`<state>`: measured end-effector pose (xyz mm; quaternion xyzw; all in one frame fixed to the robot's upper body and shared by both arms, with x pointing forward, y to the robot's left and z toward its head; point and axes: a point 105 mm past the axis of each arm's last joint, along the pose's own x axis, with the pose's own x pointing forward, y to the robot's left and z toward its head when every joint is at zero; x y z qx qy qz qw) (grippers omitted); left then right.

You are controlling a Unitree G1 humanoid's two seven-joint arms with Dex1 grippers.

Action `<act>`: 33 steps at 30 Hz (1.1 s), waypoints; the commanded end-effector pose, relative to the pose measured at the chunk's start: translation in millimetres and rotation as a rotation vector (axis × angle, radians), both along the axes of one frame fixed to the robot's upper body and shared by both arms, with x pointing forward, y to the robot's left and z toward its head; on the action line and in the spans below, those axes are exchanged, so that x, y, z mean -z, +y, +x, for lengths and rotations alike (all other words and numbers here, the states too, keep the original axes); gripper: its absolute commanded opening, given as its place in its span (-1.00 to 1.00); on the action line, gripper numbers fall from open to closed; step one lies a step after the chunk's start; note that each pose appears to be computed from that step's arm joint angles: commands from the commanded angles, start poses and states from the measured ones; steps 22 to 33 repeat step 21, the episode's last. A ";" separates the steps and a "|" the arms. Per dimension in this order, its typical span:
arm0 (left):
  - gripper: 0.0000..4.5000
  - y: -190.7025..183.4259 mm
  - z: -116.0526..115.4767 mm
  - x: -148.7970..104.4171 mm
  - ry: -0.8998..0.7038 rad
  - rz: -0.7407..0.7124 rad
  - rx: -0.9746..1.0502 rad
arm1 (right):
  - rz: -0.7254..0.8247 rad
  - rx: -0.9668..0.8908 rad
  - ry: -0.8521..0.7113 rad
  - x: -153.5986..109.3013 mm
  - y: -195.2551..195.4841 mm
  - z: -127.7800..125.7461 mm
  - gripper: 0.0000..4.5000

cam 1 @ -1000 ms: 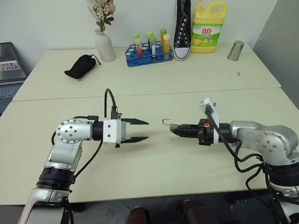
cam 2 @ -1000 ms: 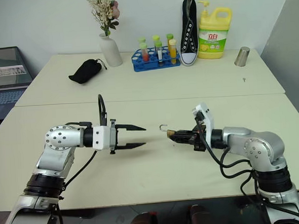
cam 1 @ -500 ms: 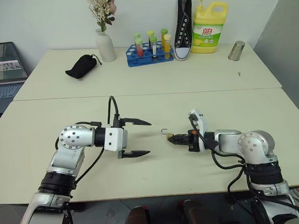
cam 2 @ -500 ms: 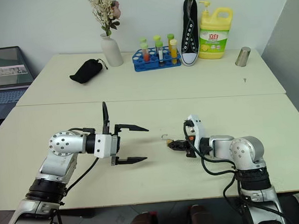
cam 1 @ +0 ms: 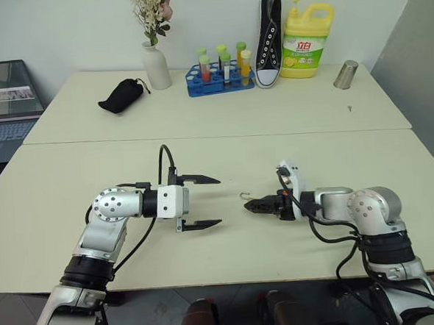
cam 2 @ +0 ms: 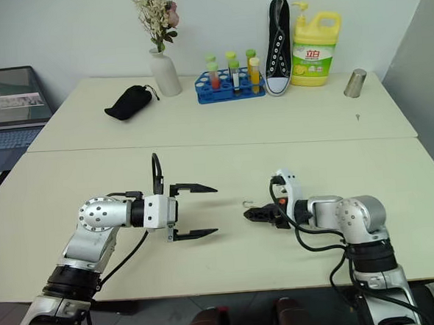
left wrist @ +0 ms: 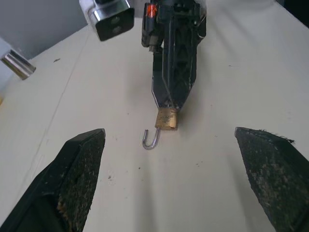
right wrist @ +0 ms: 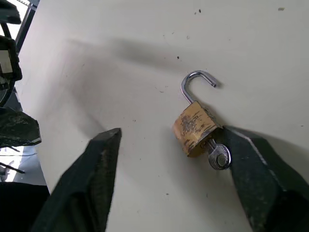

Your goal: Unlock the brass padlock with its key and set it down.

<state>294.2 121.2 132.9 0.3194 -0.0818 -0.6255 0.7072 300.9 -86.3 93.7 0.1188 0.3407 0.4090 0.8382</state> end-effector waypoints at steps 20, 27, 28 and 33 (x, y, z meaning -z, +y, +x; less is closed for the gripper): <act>1.00 9.4 7.9 -6.4 0.136 0.001 -0.126 | -0.297 -0.258 -0.718 -50.6 -45.7 -62.6 1.00; 1.00 8.9 7.9 -6.8 0.137 -0.005 -0.122 | -0.294 -0.262 -0.718 -50.8 -45.4 -63.1 1.00; 1.00 8.9 7.9 -6.8 0.137 -0.005 -0.122 | -0.294 -0.262 -0.718 -50.8 -45.4 -63.1 1.00; 1.00 8.9 7.9 -6.8 0.137 -0.005 -0.122 | -0.294 -0.262 -0.718 -50.8 -45.4 -63.1 1.00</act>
